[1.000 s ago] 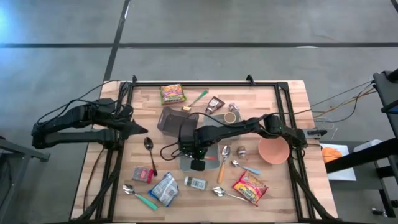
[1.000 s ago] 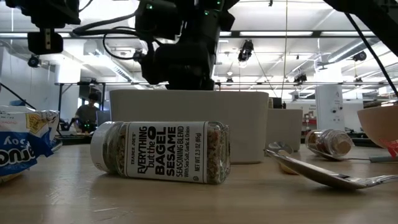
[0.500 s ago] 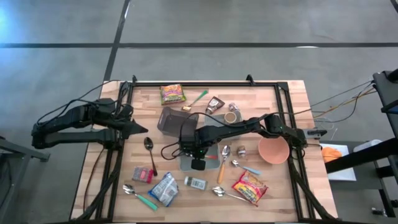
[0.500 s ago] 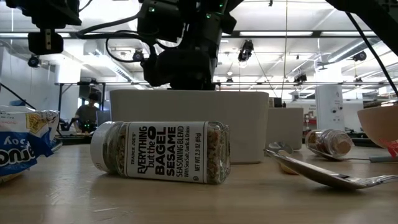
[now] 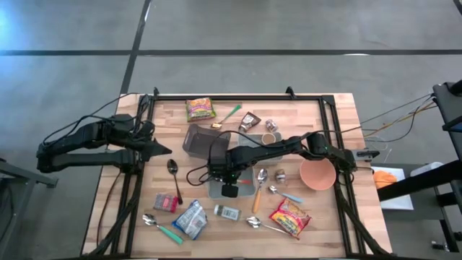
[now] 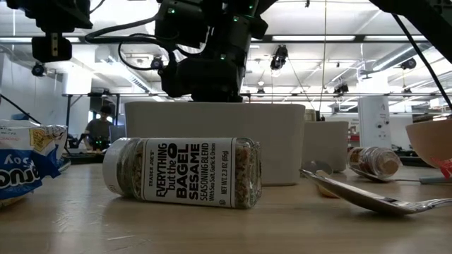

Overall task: Pick & Place Food Item
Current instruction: Put the white and orange spoon into the bottom gray bin, then put the green noodle pack into the black bin

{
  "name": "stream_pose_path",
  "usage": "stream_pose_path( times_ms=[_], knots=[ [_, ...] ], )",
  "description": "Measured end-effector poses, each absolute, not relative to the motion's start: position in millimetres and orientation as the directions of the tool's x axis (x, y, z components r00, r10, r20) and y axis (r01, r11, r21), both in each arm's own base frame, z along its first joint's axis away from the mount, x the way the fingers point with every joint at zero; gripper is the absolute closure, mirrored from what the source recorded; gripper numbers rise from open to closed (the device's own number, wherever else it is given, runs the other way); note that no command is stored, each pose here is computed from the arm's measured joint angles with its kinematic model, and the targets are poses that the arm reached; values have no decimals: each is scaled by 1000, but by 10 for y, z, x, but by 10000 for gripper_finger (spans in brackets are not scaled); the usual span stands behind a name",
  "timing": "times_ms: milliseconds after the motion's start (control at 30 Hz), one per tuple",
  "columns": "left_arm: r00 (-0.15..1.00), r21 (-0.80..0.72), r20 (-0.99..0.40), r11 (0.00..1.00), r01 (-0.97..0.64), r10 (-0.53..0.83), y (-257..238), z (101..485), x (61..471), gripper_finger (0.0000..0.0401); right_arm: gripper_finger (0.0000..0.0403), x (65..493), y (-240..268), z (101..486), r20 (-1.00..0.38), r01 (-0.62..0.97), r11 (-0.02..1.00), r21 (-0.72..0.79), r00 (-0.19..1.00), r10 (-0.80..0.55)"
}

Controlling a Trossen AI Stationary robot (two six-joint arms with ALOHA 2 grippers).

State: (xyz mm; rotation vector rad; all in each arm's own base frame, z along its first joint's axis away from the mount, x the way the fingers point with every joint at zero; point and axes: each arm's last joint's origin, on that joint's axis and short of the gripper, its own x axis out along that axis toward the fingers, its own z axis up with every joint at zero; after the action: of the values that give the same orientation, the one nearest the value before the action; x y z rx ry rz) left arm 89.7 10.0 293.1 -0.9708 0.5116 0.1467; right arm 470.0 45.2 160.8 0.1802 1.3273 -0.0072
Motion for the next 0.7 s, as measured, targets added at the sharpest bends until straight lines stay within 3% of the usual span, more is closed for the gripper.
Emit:
stream_pose_path(
  times_ms=[367,700],
  knots=[
    [872,-750,-478,565,-343,-105,100,2931,897,401,386,4700,453,1604,-965,108,986,127,242,98],
    [872,-752,-478,562,-344,-106,100,2931,897,401,273,4700,454,1604,-965,114,985,129,242,98]
  ],
)
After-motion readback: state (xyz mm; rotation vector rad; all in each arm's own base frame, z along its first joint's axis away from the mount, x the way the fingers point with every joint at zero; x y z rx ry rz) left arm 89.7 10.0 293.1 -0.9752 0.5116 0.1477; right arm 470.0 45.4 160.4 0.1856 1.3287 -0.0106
